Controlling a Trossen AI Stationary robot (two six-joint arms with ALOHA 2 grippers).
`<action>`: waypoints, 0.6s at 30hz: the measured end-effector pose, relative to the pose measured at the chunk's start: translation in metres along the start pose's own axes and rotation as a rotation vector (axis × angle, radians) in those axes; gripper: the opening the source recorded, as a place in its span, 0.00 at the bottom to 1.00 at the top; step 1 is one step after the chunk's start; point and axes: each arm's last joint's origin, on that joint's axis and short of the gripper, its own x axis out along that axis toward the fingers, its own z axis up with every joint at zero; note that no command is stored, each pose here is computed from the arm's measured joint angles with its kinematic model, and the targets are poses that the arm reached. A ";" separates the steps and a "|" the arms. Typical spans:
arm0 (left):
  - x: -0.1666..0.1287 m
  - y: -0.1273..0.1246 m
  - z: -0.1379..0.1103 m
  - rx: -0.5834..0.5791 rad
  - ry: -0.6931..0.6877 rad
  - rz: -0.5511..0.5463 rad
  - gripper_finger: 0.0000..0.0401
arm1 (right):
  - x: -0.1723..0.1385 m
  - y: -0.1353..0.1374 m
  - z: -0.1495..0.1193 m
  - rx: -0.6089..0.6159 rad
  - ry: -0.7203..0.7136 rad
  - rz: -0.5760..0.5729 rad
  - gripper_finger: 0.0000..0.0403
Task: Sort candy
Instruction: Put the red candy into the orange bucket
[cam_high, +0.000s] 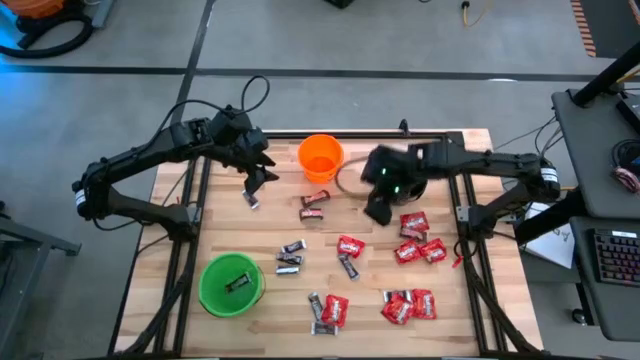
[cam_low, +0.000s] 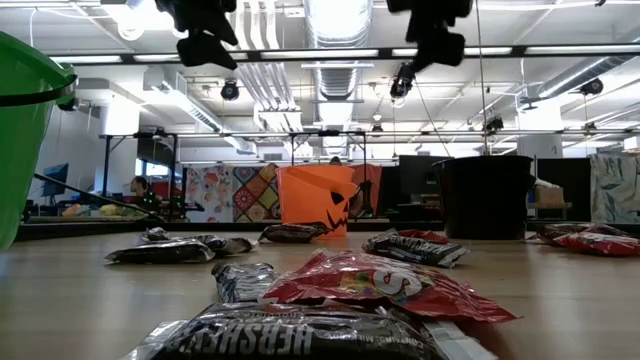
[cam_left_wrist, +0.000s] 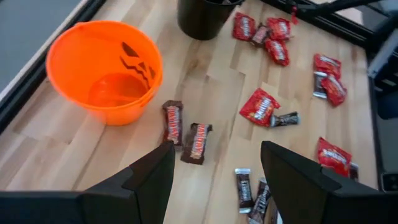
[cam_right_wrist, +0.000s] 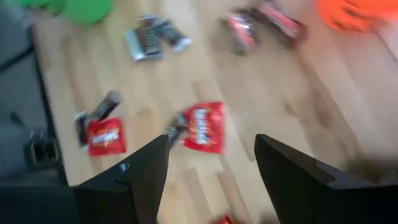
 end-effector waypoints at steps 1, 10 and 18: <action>0.000 -0.001 0.000 0.009 0.001 -0.018 0.55 | 0.005 0.008 -0.001 -0.046 0.000 -0.001 0.57; -0.001 -0.006 0.001 0.038 -0.010 -0.159 0.55 | 0.066 0.051 -0.015 -0.233 0.121 -0.061 0.57; -0.008 -0.017 -0.002 0.063 -0.014 -0.278 0.53 | 0.127 0.053 -0.035 -0.284 0.244 -0.054 0.56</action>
